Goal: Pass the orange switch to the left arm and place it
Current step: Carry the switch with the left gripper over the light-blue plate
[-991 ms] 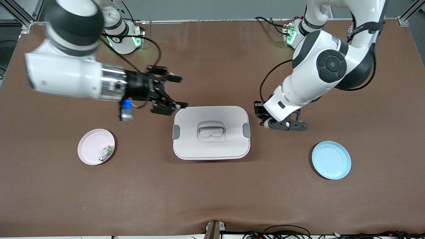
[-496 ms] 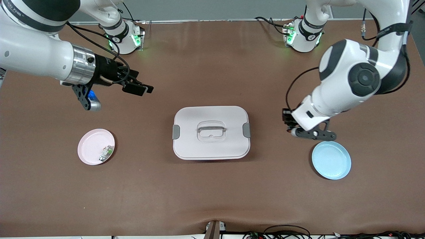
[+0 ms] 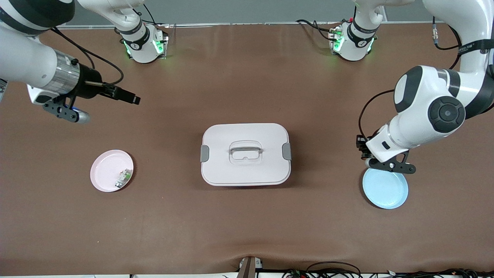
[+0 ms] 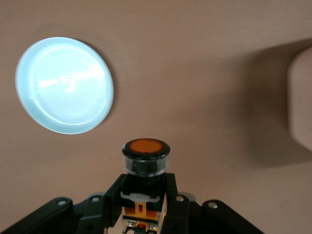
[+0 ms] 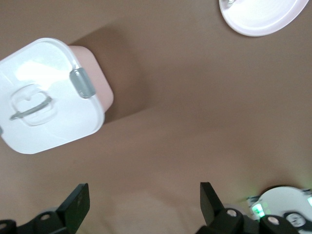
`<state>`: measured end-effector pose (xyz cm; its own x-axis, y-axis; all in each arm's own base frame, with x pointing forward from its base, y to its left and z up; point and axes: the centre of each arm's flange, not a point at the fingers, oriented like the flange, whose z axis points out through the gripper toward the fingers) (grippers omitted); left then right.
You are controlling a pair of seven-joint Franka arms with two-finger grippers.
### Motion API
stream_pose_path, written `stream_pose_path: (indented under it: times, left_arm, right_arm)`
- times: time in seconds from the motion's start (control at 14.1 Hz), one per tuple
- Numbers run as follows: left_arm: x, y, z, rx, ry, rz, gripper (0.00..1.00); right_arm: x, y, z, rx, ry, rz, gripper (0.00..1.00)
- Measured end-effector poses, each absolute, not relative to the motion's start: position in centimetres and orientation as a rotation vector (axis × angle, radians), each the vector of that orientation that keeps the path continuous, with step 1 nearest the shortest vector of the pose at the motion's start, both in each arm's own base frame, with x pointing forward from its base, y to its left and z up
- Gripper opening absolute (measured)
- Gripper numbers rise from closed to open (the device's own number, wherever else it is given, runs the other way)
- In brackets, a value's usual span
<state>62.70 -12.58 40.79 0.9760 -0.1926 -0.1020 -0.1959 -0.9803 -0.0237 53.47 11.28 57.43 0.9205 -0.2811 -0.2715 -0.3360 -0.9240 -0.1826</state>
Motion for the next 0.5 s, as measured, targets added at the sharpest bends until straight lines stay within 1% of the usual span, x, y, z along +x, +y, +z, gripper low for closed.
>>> stream_pose_path:
  times: [0.21, 0.5]
  left_arm:
    - [62.8, -10.9, 37.7, -3.006, 0.387, 0.143, 0.36]
    - [64.0, -7.8, 34.2, -2.983, 0.558, 0.129, 0.36]
  right_arm:
    - [52.7, 7.2, 57.2, -2.961, 0.348, 0.303, 1.00]
    - [52.1, 3.7, 57.5, -3.041, 0.238, 0.247, 1.00]
